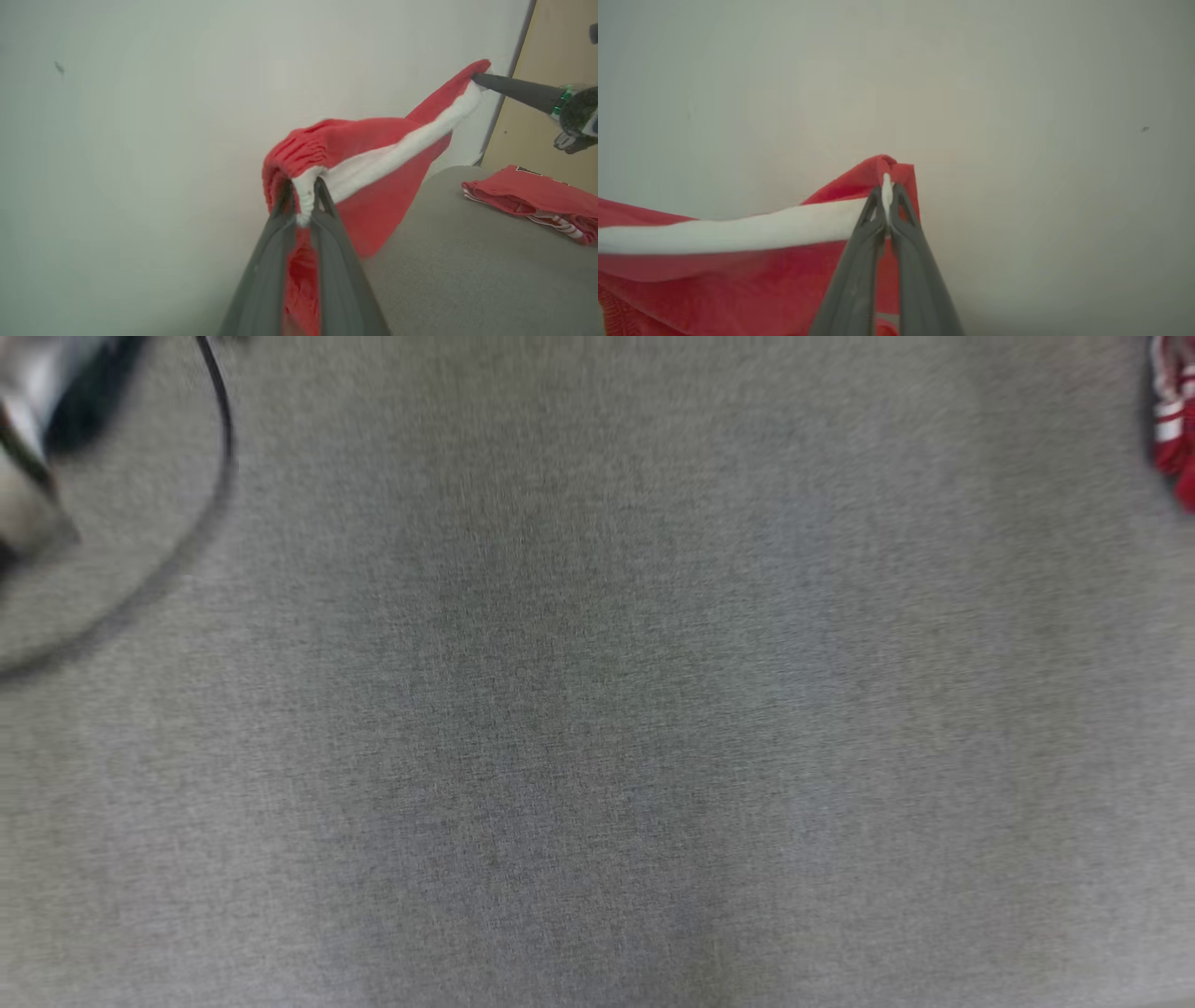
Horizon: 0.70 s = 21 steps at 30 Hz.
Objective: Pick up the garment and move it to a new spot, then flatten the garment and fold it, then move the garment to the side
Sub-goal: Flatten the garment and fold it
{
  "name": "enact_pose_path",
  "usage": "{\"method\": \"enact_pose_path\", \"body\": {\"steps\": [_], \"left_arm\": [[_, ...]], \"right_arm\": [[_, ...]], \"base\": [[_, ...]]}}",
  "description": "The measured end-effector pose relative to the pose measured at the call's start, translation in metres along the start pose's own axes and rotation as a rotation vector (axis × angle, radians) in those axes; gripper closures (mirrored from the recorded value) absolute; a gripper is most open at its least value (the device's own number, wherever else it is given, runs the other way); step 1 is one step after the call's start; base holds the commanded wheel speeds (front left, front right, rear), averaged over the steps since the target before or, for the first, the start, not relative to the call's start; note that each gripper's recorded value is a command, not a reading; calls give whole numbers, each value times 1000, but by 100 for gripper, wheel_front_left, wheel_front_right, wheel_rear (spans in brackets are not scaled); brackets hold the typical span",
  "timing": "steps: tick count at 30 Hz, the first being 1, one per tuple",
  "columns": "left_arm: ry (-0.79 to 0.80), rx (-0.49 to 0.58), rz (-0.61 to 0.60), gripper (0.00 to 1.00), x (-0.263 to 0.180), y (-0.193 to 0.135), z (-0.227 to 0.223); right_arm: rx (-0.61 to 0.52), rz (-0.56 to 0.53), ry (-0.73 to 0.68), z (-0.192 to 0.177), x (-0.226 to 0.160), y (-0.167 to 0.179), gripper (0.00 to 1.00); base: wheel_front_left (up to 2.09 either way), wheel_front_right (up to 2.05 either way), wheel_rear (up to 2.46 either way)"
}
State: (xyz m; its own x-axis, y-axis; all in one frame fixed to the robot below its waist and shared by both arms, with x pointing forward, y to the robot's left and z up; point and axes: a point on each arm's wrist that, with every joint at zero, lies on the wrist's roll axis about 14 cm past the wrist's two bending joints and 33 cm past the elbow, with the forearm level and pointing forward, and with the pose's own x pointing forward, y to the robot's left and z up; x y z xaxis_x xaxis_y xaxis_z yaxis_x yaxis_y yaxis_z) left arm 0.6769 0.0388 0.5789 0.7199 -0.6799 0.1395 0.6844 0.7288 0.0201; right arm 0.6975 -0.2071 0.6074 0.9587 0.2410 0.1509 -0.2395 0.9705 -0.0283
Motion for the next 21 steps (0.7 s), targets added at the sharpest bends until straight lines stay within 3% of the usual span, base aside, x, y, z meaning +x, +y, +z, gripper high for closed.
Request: {"method": "enact_pose_path", "body": {"steps": [5, 10, 15, 21], "left_arm": [[50, -96, -2, 100, -37, -33, -27], [125, -157, -1, 100, -93, -77, -49], [270, -176, -34, 100, -151, -117, -82], [333, -212, -33, 100, -188, -149, -89]], "right_arm": [[9, 8, 51, -25, -59, -8, 100], [104, 8, 147, -65, -139, 8, 100], [154, -8, 194, -78, -198, 25, 100], [180, -75, 276, -89, -268, 29, 100]], "base": [[0, 0, 0], [0, 0, 0], [0, 0, 0], [0, 0, 0]]}}
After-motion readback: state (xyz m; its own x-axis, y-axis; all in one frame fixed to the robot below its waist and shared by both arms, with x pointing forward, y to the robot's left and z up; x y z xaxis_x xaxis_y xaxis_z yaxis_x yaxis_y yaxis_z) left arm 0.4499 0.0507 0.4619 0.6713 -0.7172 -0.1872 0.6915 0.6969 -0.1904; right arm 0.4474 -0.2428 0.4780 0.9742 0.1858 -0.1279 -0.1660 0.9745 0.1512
